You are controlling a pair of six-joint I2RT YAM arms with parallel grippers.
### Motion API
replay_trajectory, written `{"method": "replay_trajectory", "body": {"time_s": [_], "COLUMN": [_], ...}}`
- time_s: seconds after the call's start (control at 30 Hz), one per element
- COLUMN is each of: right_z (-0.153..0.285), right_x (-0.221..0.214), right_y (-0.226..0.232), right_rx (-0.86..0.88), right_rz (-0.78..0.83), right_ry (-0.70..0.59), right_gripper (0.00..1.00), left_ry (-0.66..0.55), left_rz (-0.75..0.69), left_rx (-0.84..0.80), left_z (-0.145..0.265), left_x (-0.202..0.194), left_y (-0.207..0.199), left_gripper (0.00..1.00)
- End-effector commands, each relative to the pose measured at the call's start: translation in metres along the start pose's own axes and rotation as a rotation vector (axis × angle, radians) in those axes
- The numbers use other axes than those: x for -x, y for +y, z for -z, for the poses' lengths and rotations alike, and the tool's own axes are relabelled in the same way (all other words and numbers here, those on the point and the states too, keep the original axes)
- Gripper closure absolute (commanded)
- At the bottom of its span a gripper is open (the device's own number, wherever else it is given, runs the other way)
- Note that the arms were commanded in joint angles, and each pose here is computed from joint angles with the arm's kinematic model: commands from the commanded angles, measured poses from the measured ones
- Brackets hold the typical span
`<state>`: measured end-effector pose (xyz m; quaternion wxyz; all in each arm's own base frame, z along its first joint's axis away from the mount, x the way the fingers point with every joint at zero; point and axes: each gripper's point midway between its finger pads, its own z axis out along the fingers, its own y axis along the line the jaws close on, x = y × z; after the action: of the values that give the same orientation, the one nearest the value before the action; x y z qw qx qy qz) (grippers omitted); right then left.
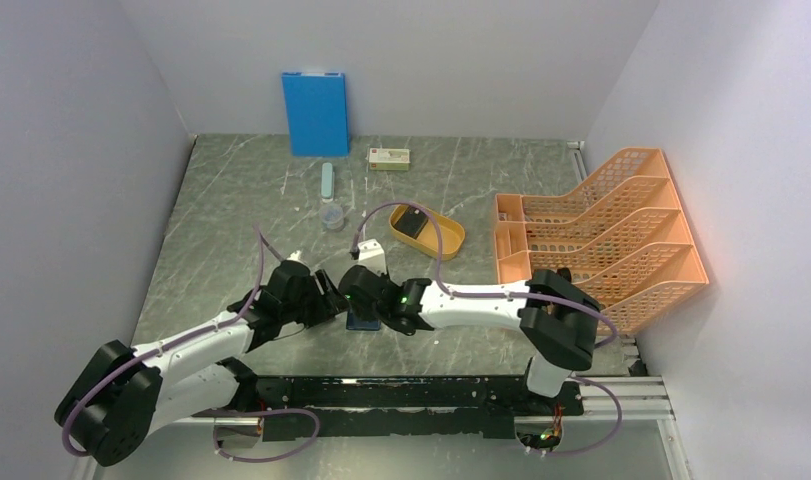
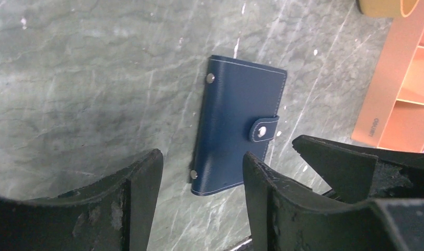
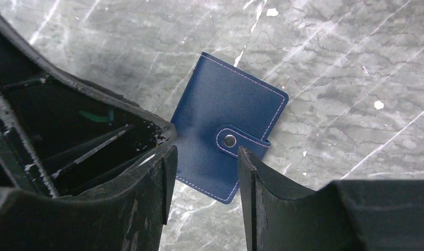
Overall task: Put the credit cards into the card holder
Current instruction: Open the card holder at the center of the board.
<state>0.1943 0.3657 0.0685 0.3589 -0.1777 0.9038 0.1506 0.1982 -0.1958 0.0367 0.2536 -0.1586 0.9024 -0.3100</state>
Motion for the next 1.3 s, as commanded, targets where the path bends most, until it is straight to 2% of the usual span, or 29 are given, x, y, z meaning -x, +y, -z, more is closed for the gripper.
{"method": "replay_trajectory", "body": {"time_s": [0.0,0.23,0.7,1.27], "right_z": [-0.006,-0.019,-0.032,-0.030], "right_x": [-0.007,-0.013,-0.023,-0.031], "right_y": [-0.005,-0.004,-0.019,-0.027], "right_rx": [-0.070,-0.115,-0.210,-0.226], "right_rz": [0.001,0.007,0.043,0.054], "right_ry": [0.036,0.063,0.080,0.098], "right_gripper": [0.51,0.52,0.56,0.74], "left_ry": [0.002,0.010,0.034,0.064], "left_rz": [0.019,0.020,0.018,0.024], "left_rx": [-0.039,-0.037,-0.049,-0.022], "left_z": [0.002,0.001,-0.003,-0.014], "left_x": [-0.002,-0.004,-0.009,-0.015], "left_y": [-0.003,0.003,0.006,0.015], "left_gripper": [0.40,0.48,0.55,0.62]}}
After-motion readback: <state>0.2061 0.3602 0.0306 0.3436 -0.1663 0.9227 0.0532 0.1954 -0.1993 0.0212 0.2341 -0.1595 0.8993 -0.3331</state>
